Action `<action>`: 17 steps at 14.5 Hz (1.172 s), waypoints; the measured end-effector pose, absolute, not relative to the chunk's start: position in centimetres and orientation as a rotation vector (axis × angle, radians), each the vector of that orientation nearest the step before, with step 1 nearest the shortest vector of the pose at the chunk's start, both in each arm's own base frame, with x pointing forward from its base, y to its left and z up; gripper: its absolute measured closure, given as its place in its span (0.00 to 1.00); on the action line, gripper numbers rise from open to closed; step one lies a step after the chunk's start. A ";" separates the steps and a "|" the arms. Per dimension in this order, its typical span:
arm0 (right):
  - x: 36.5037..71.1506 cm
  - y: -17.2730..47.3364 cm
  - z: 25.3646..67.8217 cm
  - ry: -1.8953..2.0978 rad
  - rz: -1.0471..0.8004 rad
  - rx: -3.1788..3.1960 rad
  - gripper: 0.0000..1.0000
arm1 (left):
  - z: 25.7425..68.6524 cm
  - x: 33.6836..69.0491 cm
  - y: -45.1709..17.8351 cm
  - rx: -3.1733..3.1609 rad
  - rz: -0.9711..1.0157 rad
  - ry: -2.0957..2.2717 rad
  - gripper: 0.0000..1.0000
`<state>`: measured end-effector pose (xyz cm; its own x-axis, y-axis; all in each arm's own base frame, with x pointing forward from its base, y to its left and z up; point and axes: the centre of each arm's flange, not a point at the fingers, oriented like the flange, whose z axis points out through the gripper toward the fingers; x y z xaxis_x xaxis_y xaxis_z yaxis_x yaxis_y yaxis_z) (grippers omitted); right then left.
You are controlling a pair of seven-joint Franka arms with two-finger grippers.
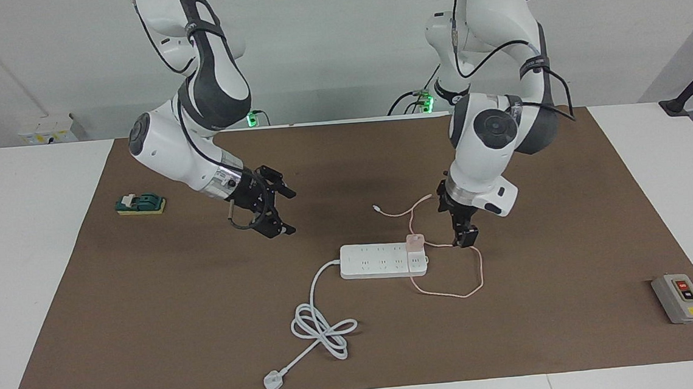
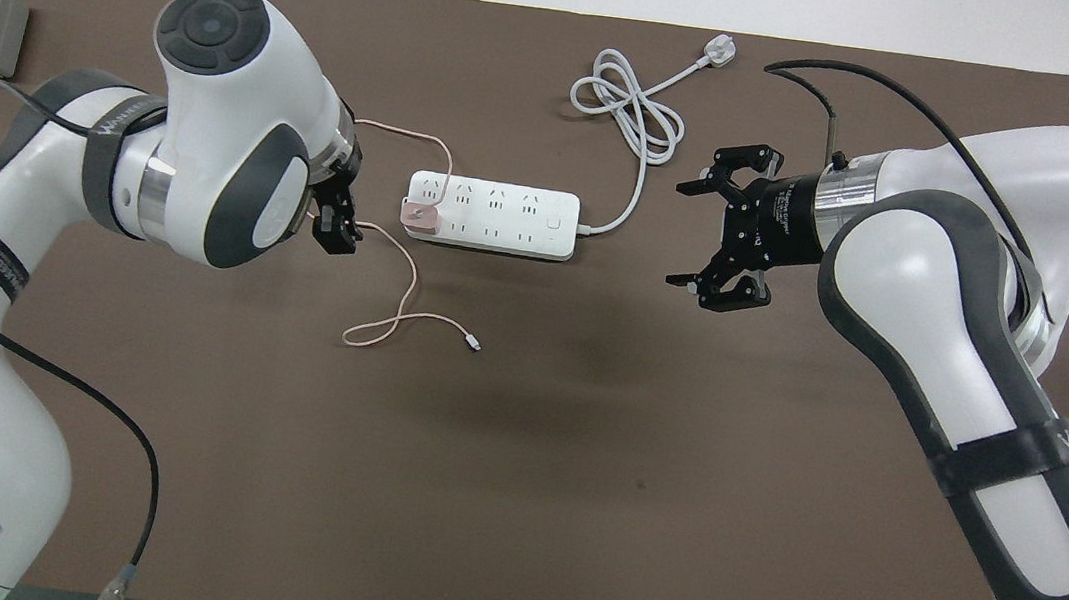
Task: Unplug charger and place it aside
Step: 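Grasp the pink charger with the left gripper while the right gripper grips the strip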
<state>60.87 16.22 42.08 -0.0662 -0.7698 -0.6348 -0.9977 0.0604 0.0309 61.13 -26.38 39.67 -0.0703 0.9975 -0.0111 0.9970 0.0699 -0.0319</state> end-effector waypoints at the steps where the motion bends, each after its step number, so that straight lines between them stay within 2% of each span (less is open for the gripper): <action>1: 61.1 16.3 40.9 1.896 0.691 -1.738 0.00 | 39.6 60.7 -27.7 -2.121 0.048 -2.298 0.00; 5: 61.6 17.8 36.6 1.807 0.781 -1.688 0.00 | 39.7 59.4 -31.0 -2.126 0.041 -2.309 0.00; 8: 61.6 19.4 35.4 1.749 0.782 -1.699 0.00 | 38.4 58.5 -32.6 -2.158 0.032 -2.306 0.00; 12: 62.5 19.8 33.6 1.731 0.782 -1.664 0.00 | 36.2 57.7 -32.5 -2.207 0.031 -2.252 0.00; 17: 63.3 22.4 30.9 1.721 0.754 -1.657 0.00 | 35.6 57.6 -32.0 -2.270 0.028 -2.189 0.00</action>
<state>63.30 22.40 30.86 -0.0147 -0.6409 -0.7675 -0.9987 0.0474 -0.0205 57.59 -31.96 35.61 0.0362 0.9991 -0.0208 0.9993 -0.0362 -0.0040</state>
